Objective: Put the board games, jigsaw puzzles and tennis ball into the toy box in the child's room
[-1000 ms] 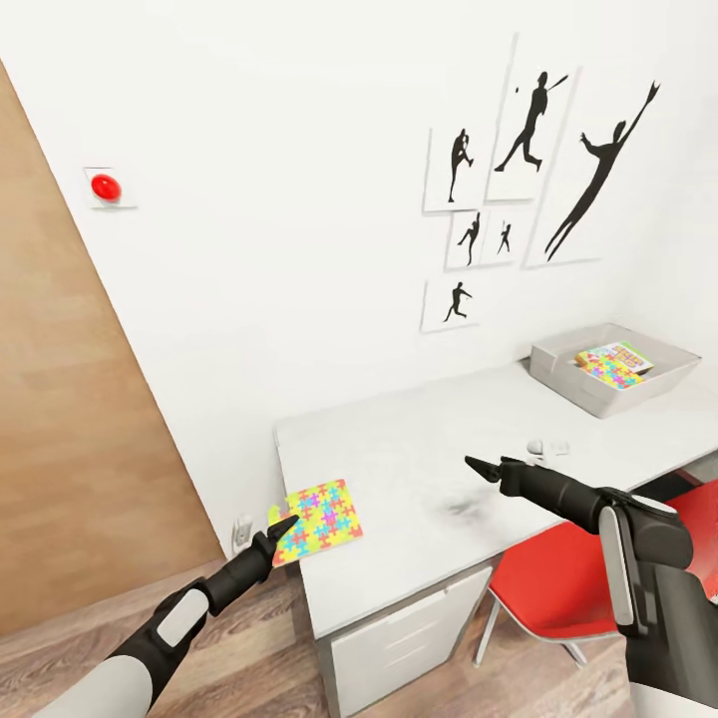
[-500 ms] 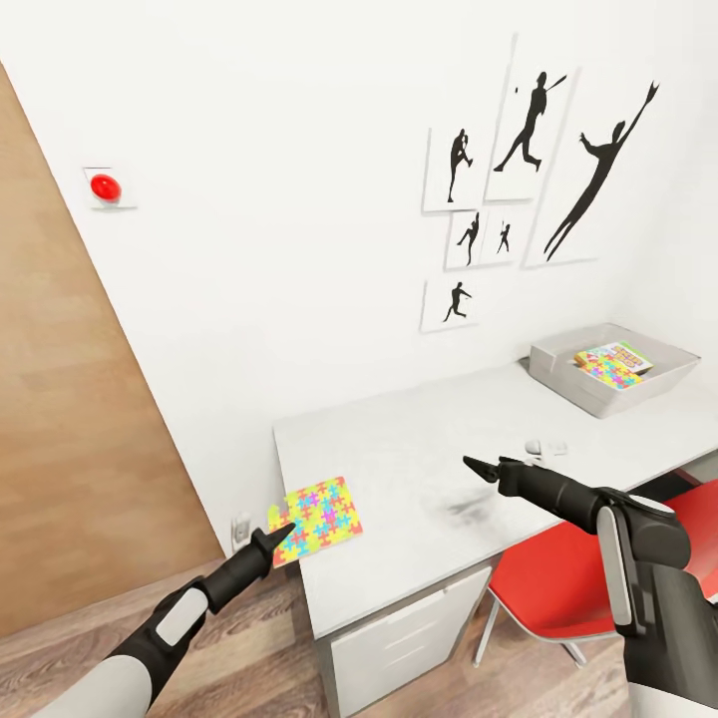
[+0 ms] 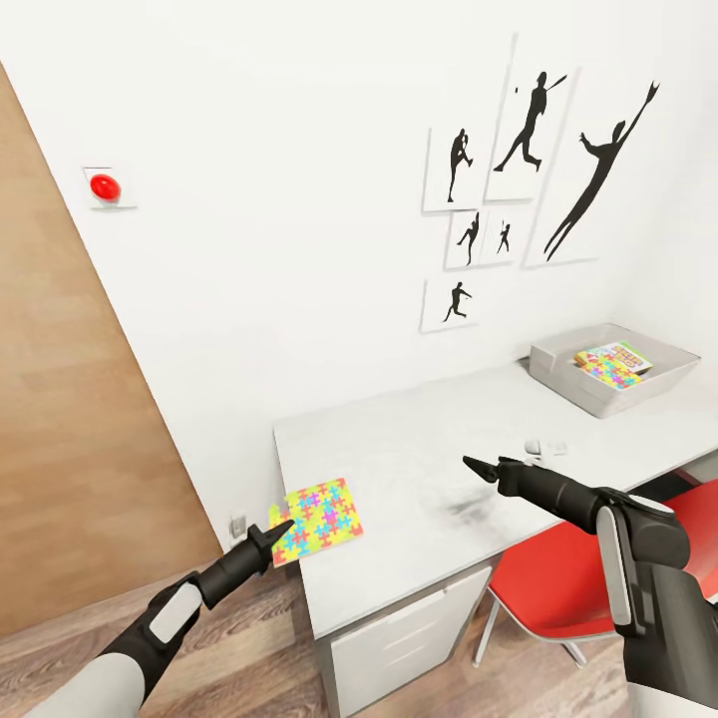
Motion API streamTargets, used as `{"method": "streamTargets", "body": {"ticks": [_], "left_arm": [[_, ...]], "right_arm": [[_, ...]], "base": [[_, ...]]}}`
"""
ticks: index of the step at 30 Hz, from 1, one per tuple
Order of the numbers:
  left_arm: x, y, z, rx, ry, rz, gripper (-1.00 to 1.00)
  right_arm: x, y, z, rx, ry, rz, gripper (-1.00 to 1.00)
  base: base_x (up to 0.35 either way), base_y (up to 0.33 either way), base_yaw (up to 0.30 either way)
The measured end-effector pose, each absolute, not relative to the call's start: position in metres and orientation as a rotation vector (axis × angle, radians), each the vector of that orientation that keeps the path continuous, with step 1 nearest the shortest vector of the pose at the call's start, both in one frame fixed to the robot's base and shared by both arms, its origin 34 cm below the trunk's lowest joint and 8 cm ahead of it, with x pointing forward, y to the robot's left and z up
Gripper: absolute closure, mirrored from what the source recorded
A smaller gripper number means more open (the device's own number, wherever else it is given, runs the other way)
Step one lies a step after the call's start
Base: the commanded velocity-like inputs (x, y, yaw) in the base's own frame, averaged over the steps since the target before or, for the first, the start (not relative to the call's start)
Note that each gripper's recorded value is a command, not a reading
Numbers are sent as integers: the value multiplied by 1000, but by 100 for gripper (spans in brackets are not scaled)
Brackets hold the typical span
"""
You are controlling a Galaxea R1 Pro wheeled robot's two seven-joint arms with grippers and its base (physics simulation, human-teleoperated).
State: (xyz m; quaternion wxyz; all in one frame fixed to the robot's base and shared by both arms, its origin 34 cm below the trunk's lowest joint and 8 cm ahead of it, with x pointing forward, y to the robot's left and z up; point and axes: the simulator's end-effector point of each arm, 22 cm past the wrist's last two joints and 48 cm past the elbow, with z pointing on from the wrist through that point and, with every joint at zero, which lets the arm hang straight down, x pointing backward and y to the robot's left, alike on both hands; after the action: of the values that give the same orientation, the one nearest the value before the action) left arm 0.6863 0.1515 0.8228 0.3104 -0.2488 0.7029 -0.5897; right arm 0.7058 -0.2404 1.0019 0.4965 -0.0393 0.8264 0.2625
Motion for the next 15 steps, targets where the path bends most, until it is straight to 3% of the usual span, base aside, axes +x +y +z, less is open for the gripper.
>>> {"method": "streamTargets", "body": {"ticks": [8,10,15], "left_arm": [[685,152,830,-640,1848,-1589,100],[685,103,862,-593,1773,-1712,100],[675,97,884,-533,1743,-1768,100]], "right_arm": [[706,-240,1002,-95,2002,636,-100],[706,-241,1002,-95,2001,635,-100],[706,-240,1002,-95,2001,636,-100]], "base": [[0,0,0],[0,0,0],[0,0,0]]}}
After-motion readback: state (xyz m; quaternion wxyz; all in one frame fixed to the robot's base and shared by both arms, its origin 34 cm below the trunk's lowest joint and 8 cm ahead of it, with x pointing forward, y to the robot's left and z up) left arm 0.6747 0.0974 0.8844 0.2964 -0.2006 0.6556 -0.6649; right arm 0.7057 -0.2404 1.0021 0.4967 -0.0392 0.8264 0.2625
